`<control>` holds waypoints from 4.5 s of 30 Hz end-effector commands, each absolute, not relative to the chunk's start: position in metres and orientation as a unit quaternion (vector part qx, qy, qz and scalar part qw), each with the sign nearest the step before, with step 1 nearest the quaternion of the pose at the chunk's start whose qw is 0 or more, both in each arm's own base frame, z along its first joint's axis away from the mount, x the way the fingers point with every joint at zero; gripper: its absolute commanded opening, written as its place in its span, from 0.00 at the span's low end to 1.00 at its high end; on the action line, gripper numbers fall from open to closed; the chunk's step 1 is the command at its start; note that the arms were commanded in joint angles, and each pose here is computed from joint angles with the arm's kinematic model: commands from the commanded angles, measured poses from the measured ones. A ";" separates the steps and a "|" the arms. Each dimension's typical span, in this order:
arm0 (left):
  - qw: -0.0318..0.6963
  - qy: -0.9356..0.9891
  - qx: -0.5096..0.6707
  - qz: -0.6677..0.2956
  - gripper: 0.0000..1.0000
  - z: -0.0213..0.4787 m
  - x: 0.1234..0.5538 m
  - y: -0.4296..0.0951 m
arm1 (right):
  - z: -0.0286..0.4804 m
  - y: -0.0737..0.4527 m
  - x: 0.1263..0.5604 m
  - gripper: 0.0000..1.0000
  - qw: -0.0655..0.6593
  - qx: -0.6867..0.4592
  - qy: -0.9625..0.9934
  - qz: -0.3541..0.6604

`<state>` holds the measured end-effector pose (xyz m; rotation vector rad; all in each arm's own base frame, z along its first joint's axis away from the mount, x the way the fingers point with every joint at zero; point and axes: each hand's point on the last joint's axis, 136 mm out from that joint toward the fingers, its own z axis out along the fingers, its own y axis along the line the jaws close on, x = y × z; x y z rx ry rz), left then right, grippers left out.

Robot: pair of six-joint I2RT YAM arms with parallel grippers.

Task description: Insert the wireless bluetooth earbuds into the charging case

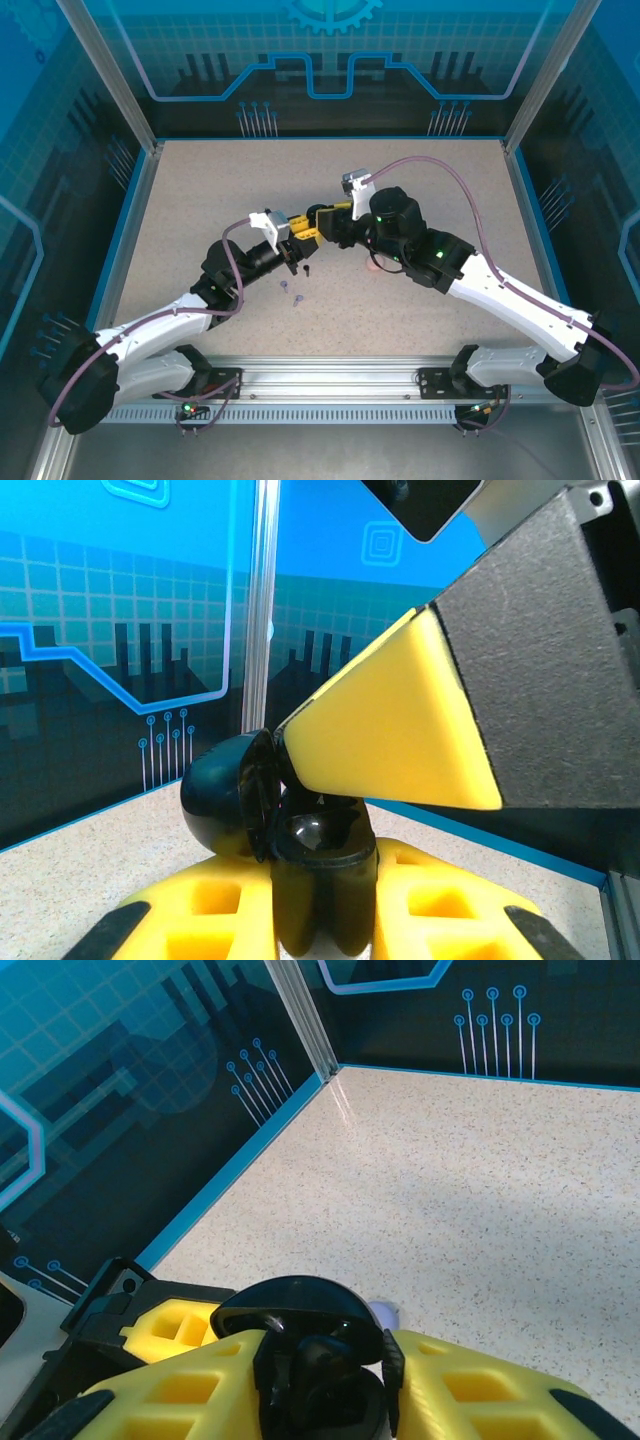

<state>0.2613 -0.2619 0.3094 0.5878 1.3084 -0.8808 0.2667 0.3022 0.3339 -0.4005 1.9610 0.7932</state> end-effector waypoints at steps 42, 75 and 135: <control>0.722 0.492 0.318 -0.369 0.00 0.357 0.218 -0.247 | 0.335 0.237 0.254 0.64 0.411 -0.182 0.835 0.317; 0.734 0.471 0.285 -0.397 0.00 0.386 0.190 -0.221 | 0.042 0.351 0.310 0.59 0.107 -0.198 0.973 0.057; 0.734 0.481 0.277 -0.391 0.00 0.387 0.192 -0.218 | 0.033 0.359 0.316 0.40 0.075 -0.237 0.968 0.028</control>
